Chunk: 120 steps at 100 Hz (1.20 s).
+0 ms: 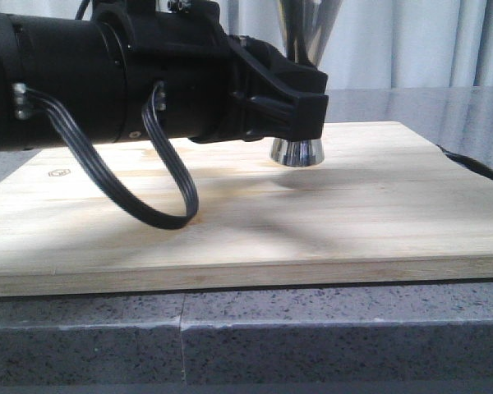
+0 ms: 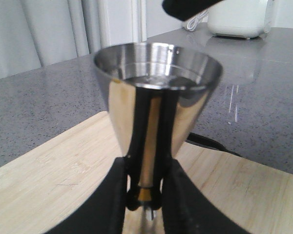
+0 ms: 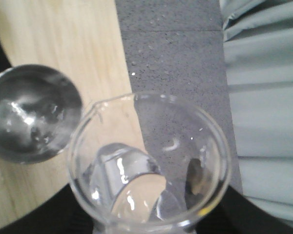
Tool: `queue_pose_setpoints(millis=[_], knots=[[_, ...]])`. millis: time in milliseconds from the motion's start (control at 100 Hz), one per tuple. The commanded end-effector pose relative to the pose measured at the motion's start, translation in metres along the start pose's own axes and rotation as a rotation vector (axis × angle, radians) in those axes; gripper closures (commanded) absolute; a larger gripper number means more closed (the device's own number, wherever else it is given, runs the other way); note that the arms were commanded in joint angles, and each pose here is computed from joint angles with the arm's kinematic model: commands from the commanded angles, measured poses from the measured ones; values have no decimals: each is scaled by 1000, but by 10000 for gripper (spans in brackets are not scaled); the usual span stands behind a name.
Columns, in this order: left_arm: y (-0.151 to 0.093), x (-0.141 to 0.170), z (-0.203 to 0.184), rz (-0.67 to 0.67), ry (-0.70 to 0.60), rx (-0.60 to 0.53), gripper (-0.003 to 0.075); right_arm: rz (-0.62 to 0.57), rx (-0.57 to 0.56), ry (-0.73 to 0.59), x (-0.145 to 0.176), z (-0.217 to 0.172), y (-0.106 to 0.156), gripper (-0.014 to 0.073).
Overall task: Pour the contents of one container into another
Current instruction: 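Tilt the beaker upright and lower it with the right gripper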
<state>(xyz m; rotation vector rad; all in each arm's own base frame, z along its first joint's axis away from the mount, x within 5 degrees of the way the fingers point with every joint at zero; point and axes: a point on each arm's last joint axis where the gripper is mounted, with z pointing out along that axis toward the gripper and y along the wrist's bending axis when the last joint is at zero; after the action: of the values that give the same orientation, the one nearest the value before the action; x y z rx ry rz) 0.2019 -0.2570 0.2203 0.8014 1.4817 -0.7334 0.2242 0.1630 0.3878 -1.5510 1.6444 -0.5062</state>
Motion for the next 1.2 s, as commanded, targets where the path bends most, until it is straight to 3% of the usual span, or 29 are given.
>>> queue_pose_setpoints(millis=[0, 420, 520, 1020, 1190], knots=[[-2, -27, -1, -6, -149, 7, 739, 115, 132, -87, 1, -14, -25, 389], [-2, -27, -1, -10, -149, 7, 739, 706, 274, -253, 51, 1, -70, 389], [-2, -27, -1, -13, -149, 8, 739, 799, 315, -281, 67, 11, -71, 389], [-2, -27, -1, -14, -149, 8, 739, 913, 379, -418, 103, 68, 18, 389], [-2, -27, -1, -15, -149, 8, 739, 984, 376, -447, 108, 78, 31, 389]])
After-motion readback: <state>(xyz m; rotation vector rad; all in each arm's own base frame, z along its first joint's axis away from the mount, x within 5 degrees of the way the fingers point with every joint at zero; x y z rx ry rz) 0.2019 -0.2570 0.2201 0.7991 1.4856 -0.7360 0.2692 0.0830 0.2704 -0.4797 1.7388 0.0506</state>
